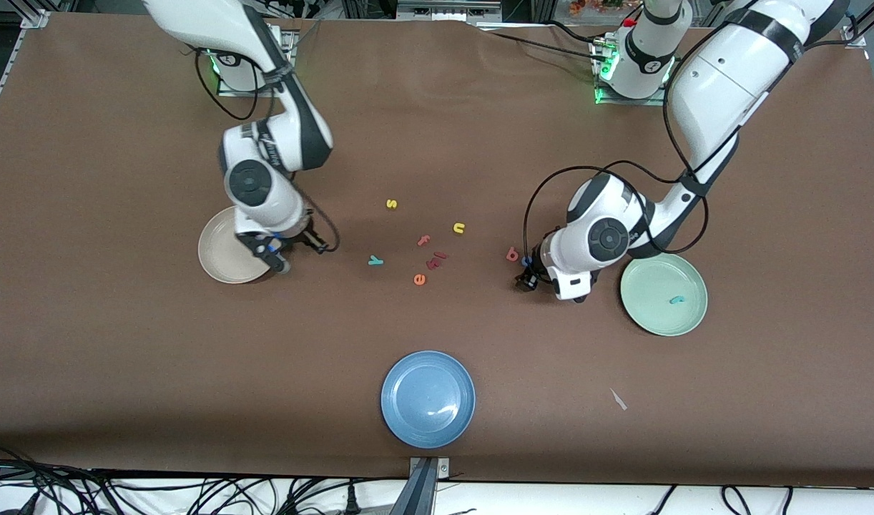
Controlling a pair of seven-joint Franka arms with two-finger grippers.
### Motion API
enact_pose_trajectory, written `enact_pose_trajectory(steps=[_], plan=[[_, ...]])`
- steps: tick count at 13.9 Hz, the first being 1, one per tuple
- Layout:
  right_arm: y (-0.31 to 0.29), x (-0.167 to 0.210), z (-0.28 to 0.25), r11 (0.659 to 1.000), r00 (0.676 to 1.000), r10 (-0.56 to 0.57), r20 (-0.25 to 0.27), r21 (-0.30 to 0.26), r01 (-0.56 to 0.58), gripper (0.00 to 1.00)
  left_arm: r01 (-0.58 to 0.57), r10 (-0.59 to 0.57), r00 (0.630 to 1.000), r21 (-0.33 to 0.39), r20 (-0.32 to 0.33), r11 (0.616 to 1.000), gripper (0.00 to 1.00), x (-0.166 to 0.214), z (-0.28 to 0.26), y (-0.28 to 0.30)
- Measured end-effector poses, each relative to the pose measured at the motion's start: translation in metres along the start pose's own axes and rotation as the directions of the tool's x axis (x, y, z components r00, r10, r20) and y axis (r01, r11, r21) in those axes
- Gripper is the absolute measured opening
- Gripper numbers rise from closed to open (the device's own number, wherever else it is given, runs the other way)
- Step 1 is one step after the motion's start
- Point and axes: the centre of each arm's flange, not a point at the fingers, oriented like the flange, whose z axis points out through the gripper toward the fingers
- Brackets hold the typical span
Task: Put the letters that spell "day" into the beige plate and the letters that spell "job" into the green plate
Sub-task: 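Place the green b in the beige plate while the left gripper grasps blue o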
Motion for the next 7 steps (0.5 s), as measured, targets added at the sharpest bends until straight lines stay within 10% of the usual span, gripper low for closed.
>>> enact_pose_trajectory(steps=[4, 7], plan=[[0.072, 0.069, 0.002, 0.99, 0.991, -0.131, 0.013, -0.045, 0.131, 0.35, 0.031, -0.031, 0.999, -0.011, -0.021, 0.999, 0.75, -0.006, 0.003, -0.003], [0.11, 0.092, 0.031, 0.981, 0.983, -0.185, 0.007, -0.057, 0.185, 0.35, 0.035, -0.035, 0.999, -0.016, -0.024, 0.999, 0.46, -0.007, 0.0, -0.002]])
